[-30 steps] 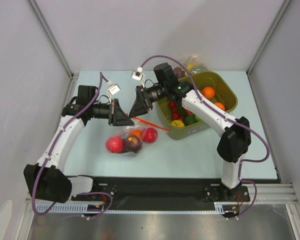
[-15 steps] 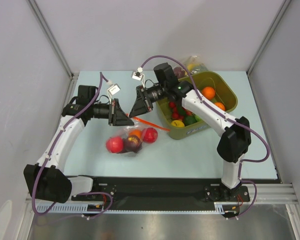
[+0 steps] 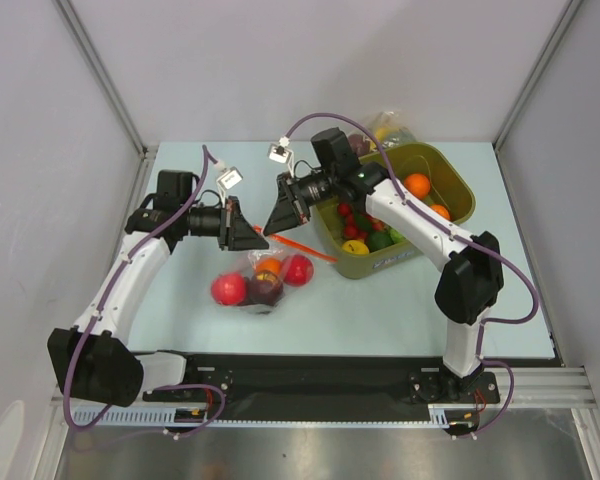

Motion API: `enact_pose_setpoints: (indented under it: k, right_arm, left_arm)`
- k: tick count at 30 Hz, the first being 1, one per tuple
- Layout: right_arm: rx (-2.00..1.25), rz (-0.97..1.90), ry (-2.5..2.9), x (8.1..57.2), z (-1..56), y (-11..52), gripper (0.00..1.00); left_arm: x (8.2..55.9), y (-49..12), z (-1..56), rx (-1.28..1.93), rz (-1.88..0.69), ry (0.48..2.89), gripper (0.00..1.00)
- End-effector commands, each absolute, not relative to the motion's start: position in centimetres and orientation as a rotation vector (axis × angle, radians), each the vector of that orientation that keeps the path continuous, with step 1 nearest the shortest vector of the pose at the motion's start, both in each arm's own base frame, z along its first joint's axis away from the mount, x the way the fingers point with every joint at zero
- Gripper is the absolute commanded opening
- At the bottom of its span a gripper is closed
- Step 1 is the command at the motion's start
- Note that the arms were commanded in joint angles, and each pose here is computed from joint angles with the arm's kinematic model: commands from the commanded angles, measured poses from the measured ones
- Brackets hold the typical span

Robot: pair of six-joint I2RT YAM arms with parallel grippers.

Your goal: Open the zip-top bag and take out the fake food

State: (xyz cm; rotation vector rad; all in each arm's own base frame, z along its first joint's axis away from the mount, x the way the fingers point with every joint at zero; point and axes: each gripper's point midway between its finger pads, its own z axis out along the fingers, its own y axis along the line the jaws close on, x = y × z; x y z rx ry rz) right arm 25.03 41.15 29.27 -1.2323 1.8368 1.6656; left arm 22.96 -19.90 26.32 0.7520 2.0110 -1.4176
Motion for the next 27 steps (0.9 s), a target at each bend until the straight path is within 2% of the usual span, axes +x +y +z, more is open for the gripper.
enact_pose_setpoints:
  k: [1, 27]
  right_arm:
    - [-1.242, 1.646, 1.847, 24.6, 29.5, 40.3, 0.00]
    - [-1.217, 1.548, 1.952, 25.2, 27.9, 38.4, 0.00]
  left_arm:
    - [23.4, -19.6, 27.6, 0.786, -1.358, 1.940, 0.00]
    - [29.4, -14.4, 24.7, 0.535, -0.877, 2.085, 0.00]
